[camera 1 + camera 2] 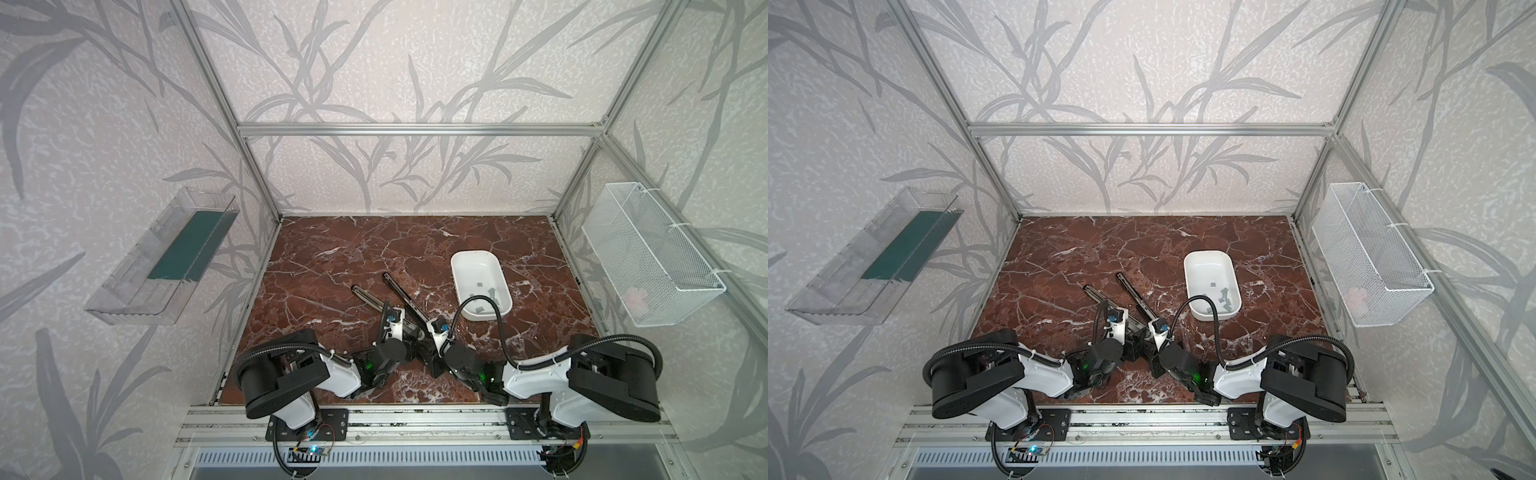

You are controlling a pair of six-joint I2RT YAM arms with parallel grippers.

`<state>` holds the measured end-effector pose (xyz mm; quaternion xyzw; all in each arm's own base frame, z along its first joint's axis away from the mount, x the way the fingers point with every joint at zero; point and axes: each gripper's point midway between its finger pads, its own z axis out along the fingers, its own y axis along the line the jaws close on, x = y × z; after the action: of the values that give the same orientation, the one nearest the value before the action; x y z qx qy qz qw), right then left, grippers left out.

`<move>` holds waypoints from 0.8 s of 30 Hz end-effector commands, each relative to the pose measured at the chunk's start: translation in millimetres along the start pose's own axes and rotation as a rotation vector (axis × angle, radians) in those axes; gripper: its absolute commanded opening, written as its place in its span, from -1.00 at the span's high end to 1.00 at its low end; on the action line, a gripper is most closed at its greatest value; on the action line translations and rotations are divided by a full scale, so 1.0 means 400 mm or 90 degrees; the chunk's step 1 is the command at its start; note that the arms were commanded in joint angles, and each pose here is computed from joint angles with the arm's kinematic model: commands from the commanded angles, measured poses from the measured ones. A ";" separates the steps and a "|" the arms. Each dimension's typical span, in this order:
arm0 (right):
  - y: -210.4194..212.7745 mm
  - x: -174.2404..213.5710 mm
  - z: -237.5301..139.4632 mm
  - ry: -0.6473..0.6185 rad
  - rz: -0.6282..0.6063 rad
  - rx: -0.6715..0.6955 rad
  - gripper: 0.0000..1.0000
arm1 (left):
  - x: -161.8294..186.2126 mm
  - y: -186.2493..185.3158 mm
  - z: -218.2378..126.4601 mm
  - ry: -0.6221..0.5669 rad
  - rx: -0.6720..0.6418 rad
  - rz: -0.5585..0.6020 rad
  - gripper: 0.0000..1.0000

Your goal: Load the staples into the stapler

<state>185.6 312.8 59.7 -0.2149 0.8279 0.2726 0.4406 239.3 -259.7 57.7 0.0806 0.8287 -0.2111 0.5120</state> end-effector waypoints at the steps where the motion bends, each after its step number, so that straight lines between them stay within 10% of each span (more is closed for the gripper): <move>1: -0.033 0.133 -0.028 0.139 -0.064 0.019 0.49 | 0.032 0.015 -0.010 0.034 -0.015 0.022 -0.33; 15: 0.007 0.097 -0.034 0.175 -0.069 0.007 -0.26 | -0.154 0.233 -0.101 0.034 -0.173 -0.081 -0.49; 24: 0.117 0.094 0.084 0.189 -0.090 0.000 0.35 | -0.210 0.356 -0.208 -0.012 -0.238 -0.166 -0.53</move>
<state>159.6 338.5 22.8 -0.3064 0.8701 0.1947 0.3334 272.8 -105.9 143.5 -0.1080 0.8340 -0.1408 0.5224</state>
